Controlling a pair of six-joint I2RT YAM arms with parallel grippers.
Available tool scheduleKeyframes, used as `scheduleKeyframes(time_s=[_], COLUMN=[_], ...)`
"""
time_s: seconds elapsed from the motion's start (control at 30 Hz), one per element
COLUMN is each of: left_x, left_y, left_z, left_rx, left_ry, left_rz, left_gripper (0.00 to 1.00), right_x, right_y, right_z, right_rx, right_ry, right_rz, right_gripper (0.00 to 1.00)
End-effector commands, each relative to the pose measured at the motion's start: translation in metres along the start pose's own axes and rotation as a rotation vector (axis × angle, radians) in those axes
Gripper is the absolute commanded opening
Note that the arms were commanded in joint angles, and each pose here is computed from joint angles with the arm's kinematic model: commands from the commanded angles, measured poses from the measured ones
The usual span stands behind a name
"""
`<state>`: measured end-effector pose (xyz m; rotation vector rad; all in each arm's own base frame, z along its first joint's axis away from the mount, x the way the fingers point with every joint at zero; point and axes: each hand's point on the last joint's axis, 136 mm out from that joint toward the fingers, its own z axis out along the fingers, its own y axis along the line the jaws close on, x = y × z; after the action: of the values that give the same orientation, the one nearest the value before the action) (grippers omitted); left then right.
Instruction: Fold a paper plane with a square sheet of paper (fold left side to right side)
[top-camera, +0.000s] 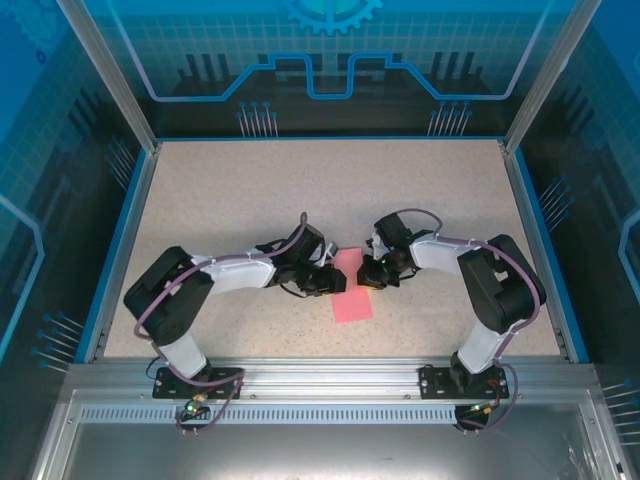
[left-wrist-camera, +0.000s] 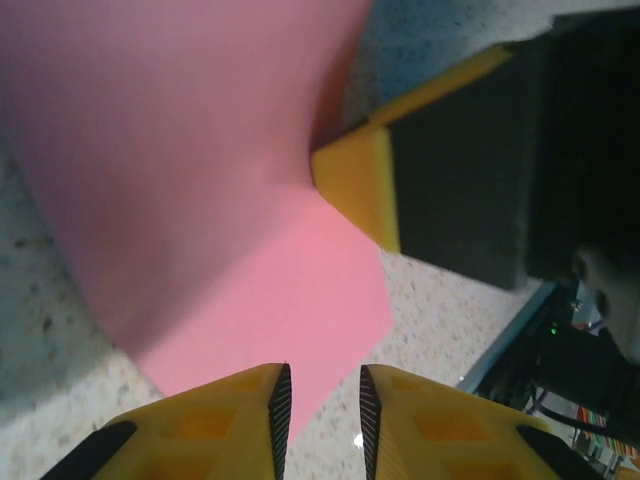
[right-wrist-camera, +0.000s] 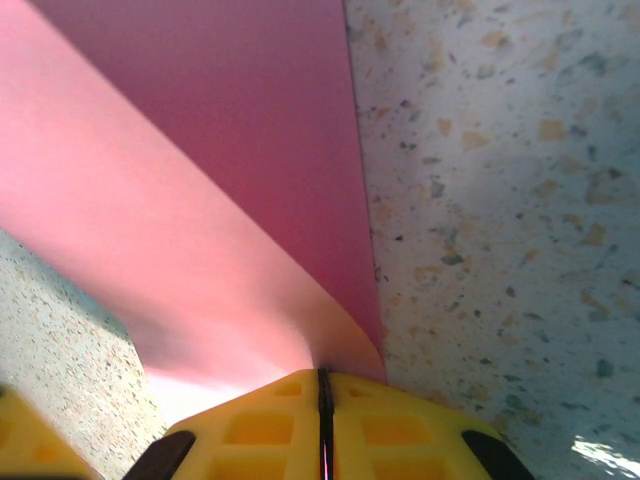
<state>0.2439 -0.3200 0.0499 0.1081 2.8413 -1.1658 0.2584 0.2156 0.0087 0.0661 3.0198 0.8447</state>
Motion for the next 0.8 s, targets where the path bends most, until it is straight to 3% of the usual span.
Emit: scheduleKeyframes(time_s=[0.0,0.23,0.43,0.6,0.77], left_x=[-0.002,0.011,0.030,0.038,0.037], left_y=[0.004,0.023,0.046,0.055,0.053], left_z=[0.013,0.026,0.032,0.032,0.030], left_rx=[0.001,-0.065,-0.141,-0.161,-0.166], left_ry=[0.025,0.068,0.107,0.114,0.111], left_rz=[0.000,-0.027,-0.065,-0.080,-0.077], left_gripper=[0.27,0.27,0.27,0.27,0.27], right_x=[0.023,0.010,0.000,0.026,0.064], right_y=[-0.027,-0.004,0.014,0.013,0.013], right_z=[0.011,0.001,-0.034,-0.054,-0.044], right_rx=[0.102,0.018,0.001,0.008,-0.054], right_ry=[0.061,0.005,-0.096,-0.067,0.017], right_rz=[0.044,-0.003,-0.070,-0.085,-0.055], right_gripper=[0.10,0.10,0.15,0.14,0.10])
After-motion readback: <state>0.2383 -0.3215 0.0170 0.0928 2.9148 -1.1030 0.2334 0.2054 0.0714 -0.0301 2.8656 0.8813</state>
